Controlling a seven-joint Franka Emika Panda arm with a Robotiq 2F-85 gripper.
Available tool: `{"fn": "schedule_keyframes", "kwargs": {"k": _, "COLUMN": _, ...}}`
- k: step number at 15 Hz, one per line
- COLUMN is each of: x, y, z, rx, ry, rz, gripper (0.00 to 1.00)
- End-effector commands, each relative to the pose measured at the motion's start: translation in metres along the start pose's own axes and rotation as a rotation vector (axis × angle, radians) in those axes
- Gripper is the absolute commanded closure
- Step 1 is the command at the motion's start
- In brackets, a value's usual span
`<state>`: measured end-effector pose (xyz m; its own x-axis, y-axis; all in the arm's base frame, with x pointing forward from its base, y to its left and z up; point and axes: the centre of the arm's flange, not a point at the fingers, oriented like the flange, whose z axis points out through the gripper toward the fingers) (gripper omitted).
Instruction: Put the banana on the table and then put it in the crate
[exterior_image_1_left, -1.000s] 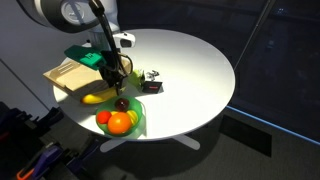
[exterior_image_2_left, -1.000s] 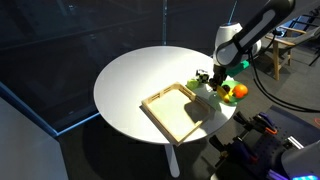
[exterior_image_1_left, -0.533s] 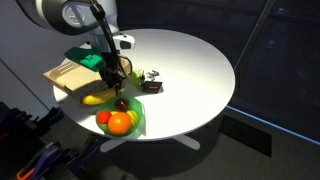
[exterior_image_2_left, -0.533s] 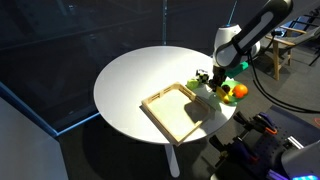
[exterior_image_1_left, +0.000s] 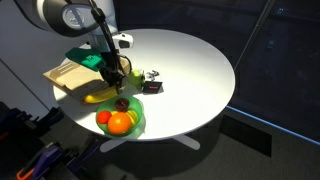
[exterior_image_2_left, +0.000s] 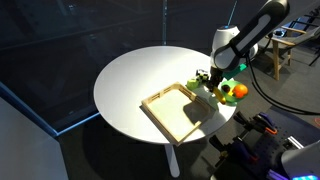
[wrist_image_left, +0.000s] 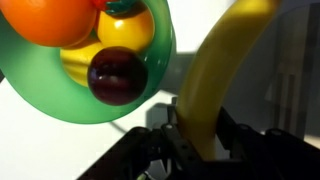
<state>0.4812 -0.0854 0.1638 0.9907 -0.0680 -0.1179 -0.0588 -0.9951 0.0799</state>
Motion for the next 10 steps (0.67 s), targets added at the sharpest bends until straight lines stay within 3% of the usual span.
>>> {"fn": "schedule_keyframes", "kwargs": {"k": 1, "x": 0.006, "y": -0.006, "z": 0.005, "rx": -0.003, "ry": 0.025, "rz": 0.011, "gripper": 0.84}}
{"fn": "schedule_keyframes", "kwargs": {"k": 7, "x": 0.008, "y": -0.009, "z": 0.016, "rx": -0.009, "ry": 0.04, "rz": 0.004, "gripper": 0.84}}
{"fn": "schedule_keyframes", "kwargs": {"k": 8, "x": 0.009, "y": -0.009, "z": 0.017, "rx": -0.011, "ry": 0.04, "rz": 0.005, "gripper": 0.34}}
{"fn": "schedule_keyframes", "kwargs": {"k": 9, "x": 0.009, "y": -0.009, "z": 0.017, "rx": -0.012, "ry": 0.041, "rz": 0.007, "gripper": 0.33}}
{"fn": "schedule_keyframes", "kwargs": {"k": 10, "x": 0.01, "y": -0.009, "z": 0.018, "rx": -0.013, "ry": 0.041, "rz": 0.007, "gripper": 0.26}}
